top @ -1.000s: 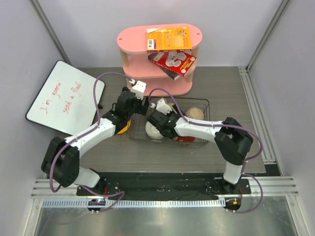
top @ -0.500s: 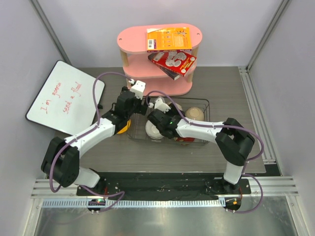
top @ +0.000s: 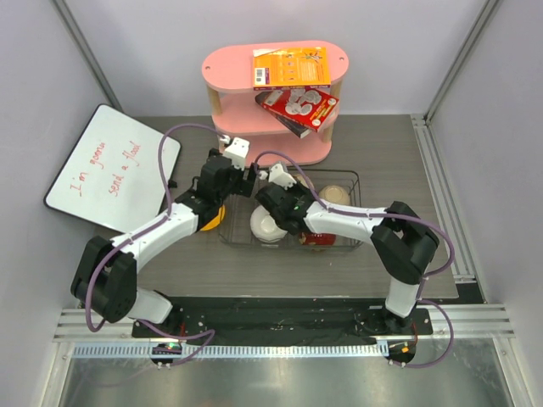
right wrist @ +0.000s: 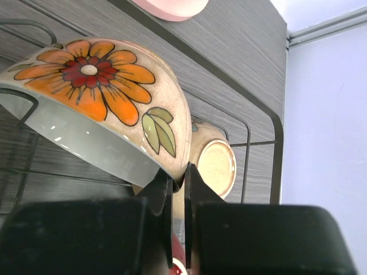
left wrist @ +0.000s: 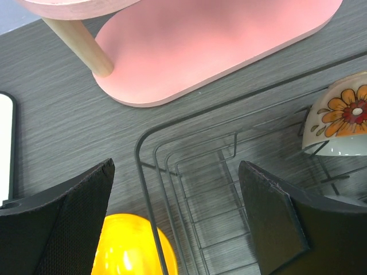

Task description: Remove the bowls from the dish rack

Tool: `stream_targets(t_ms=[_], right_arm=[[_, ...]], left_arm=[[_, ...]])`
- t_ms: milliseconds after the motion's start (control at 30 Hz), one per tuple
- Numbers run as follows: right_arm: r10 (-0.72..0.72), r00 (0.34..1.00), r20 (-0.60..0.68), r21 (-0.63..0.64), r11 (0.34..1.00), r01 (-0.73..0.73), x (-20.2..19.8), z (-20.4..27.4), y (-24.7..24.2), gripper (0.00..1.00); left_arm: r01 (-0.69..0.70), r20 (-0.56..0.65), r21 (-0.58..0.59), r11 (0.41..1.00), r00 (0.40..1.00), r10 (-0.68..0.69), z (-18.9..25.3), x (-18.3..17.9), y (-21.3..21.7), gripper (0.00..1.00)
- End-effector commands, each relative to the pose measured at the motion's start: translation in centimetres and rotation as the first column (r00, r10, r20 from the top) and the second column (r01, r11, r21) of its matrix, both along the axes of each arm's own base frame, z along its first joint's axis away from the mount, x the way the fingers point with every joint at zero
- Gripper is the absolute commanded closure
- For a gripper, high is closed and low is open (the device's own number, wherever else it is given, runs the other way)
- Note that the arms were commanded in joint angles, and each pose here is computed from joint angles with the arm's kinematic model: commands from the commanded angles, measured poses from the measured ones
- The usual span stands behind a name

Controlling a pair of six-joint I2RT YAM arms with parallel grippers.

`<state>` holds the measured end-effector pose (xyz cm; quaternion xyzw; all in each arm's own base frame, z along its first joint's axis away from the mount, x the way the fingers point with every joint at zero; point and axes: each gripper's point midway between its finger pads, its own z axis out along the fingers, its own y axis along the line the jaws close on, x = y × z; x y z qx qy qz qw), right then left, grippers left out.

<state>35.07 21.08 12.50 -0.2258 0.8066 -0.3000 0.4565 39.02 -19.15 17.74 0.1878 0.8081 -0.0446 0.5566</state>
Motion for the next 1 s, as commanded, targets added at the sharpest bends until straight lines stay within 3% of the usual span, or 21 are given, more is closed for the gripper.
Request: stream_targets(t_ms=[0, 400, 533, 667, 733, 833, 933, 967], right_arm=[[0.027, 0.998, -0.054, 0.069, 0.997, -0.023, 0.0, 0.4, 1.8, 0.99], [0.02, 0.994, 0.106, 0.176, 0.984, -0.039, -3.6, 9.3, 0.0, 0.99], [-0.013, 0.99, 0.138, 0.151, 0.988, -0.008, -3.9, 11.7, -1.2, 0.99], [0.023, 0.988, 0.15, 0.26, 0.964, -0.062, -4.4, 14.8, 0.0, 0.99], [0.059, 0.99, 0.125, 0.307, 0.947, -0.095, -5.0, 15.8, 0.9, 0.99], [0.167, 0.984, 0.068, 0.46, 0.87, -0.179, -6.5, 17.4, 4.9, 0.99], [0.255, 0.965, 0.053, 0.58, 0.779, -0.238, -8.2, 18.6, 9.7, 0.99], [0.277, 0.96, 0.026, 0.573, 0.783, -0.241, -8.5, 17.2, 11.5, 0.99]], left_arm=[[0.086, 0.052, -0.059, 0.995, 0.995, -0.083, 2.8, -0.4, -2.2, 0.11], [0.086, 0.056, -0.066, 0.994, 0.995, -0.082, 3.1, -0.4, -2.3, 0.11], [0.075, 0.043, -0.055, 0.996, 0.996, -0.073, 2.7, -0.2, -2.2, 0.11], [0.045, 0.068, -0.057, 0.997, 0.997, -0.041, 3.3, 0.0, -1.7, 0.11], [-0.01, 0.078, -0.105, 0.994, 0.997, 0.018, 4.4, 0.1, -1.1, 0.06], [-0.133, 0.063, -0.149, 0.98, 0.988, 0.143, 6.3, 0.7, 1.1, 0.05], [-0.283, 0.1, -0.186, 0.941, 0.947, 0.304, 8.4, 1.4, 4.4, 0.05], [-0.334, 0.114, -0.201, 0.921, 0.926, 0.361, 8.7, 1.2, 6.0, 0.05]])
